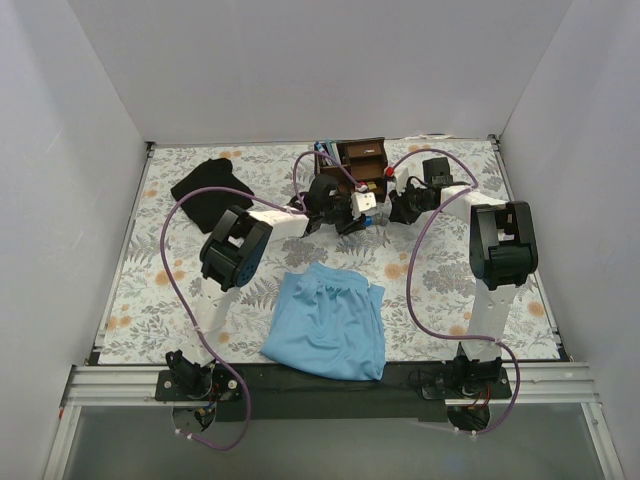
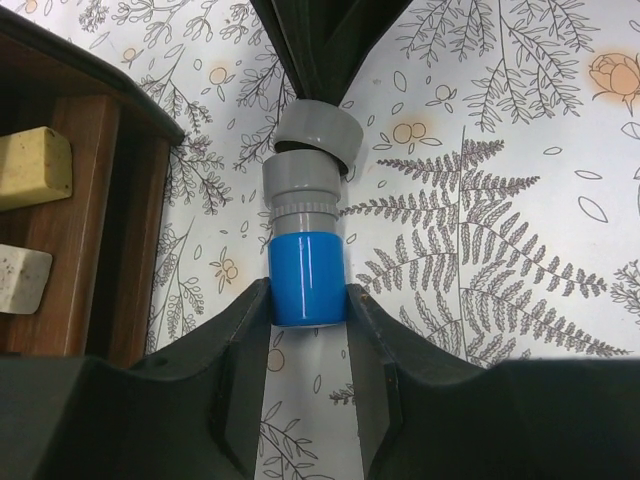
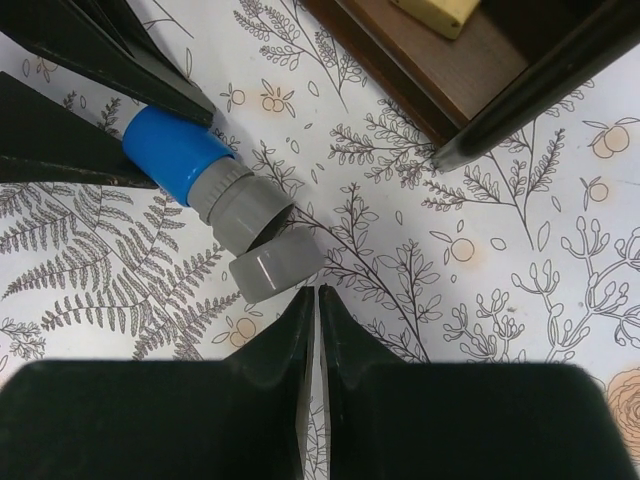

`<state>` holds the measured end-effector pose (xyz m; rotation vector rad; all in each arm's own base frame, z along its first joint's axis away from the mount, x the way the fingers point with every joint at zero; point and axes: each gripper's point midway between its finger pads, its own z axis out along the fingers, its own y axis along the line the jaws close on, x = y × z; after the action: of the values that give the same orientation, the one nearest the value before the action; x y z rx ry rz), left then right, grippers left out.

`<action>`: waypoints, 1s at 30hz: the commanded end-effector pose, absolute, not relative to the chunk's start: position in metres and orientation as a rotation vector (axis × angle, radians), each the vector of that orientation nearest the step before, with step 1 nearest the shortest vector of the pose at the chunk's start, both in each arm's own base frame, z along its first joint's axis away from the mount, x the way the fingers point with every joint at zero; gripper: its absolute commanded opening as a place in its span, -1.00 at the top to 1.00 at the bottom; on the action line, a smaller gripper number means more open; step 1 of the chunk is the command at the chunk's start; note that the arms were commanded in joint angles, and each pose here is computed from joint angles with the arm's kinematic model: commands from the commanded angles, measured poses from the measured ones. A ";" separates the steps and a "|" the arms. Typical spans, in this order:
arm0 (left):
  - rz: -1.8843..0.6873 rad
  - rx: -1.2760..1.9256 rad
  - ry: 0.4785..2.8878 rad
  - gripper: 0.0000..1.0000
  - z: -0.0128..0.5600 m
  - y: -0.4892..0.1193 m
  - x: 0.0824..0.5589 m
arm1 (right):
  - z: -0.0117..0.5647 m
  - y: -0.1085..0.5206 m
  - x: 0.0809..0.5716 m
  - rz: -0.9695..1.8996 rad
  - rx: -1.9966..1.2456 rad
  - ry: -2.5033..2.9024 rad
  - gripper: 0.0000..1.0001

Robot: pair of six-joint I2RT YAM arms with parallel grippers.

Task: Sort the stationery into containers
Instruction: Close the stationery at the center of the board.

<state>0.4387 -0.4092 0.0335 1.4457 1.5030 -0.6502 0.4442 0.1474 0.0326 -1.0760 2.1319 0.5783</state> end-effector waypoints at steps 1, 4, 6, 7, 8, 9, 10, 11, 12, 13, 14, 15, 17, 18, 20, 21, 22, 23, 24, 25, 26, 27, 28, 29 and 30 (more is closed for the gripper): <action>-0.654 1.504 1.530 0.83 0.014 -0.401 0.437 | 0.039 0.149 0.456 0.555 -1.083 2.105 0.74; -0.644 1.532 1.492 0.83 0.015 -0.402 0.438 | 0.041 0.151 0.458 0.554 -1.086 2.097 0.73; -0.648 1.539 1.486 0.84 0.015 -0.403 0.438 | 0.041 0.152 0.458 0.561 -1.085 2.096 0.72; -0.650 1.553 1.486 0.85 0.012 -0.402 0.436 | 0.042 0.153 0.460 0.562 -1.084 2.092 0.72; -0.654 1.559 1.484 0.85 0.011 -0.401 0.435 | 0.042 0.153 0.459 0.565 -1.083 2.093 0.72; -0.656 1.561 1.483 0.86 0.012 -0.401 0.434 | 0.043 0.154 0.459 0.571 -1.081 2.092 0.72; -0.657 1.569 1.480 0.87 0.013 -0.401 0.433 | 0.043 0.154 0.459 0.573 -1.081 2.092 0.72; -0.664 1.573 1.478 0.87 0.012 -0.401 0.432 | 0.044 0.154 0.458 0.577 -1.082 2.090 0.72; -0.669 1.575 1.475 0.88 0.013 -0.400 0.432 | 0.044 0.156 0.457 0.583 -1.084 2.087 0.72; -0.669 1.581 1.474 0.88 0.012 -0.399 0.431 | 0.043 0.156 0.457 0.587 -1.085 2.087 0.72; -0.668 1.585 1.476 0.88 0.011 -0.398 0.430 | 0.043 0.156 0.457 0.587 -1.085 2.087 0.72; -0.672 1.590 1.470 0.88 0.011 -0.398 0.429 | 0.043 0.157 0.456 0.590 -1.087 2.085 0.72; -0.677 1.596 1.465 0.89 0.011 -0.399 0.428 | 0.043 0.158 0.455 0.593 -1.089 2.085 0.71; -0.679 1.595 1.463 0.89 0.011 -0.399 0.428 | 0.043 0.158 0.455 0.594 -1.087 2.086 0.71; -0.683 1.598 1.464 0.90 0.010 -0.399 0.427 | 0.043 0.159 0.455 0.600 -1.087 2.085 0.71; -0.686 1.600 1.455 0.90 0.012 -0.400 0.427 | 0.043 0.159 0.454 0.604 -1.087 2.086 0.71; -0.688 1.601 1.459 0.90 0.012 -0.400 0.426 | 0.044 0.159 0.454 0.602 -1.087 2.083 0.71; -0.689 1.601 1.461 0.90 0.011 -0.399 0.426 | 0.044 0.160 0.454 0.604 -1.084 2.085 0.72; -0.689 1.604 1.462 0.90 0.010 -0.399 0.426 | 0.044 0.160 0.454 0.605 -1.084 2.085 0.72; -0.691 1.605 1.465 0.90 0.011 -0.398 0.425 | 0.044 0.160 0.454 0.605 -1.081 2.087 0.71; -0.691 1.606 1.470 0.90 0.009 -0.398 0.425 | 0.044 0.160 0.452 0.610 -1.081 2.089 0.71; -0.690 1.605 1.475 0.90 0.009 -0.398 0.424 | 0.044 0.160 0.452 0.609 -1.081 2.088 0.72; -0.693 1.604 1.478 0.90 0.008 -0.397 0.424 | 0.044 0.160 0.451 0.612 -1.080 2.092 0.71; -0.694 1.604 1.477 0.90 0.009 -0.397 0.424 | 0.044 0.161 0.451 0.614 -1.082 2.090 0.71; -0.694 1.606 1.477 0.90 0.008 -0.397 0.424 | 0.045 0.161 0.450 0.614 -1.080 2.090 0.71</action>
<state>0.4367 -0.4103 0.0333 1.5623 1.3750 -0.6642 0.4470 0.1528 0.0356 -1.0820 2.1213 0.5832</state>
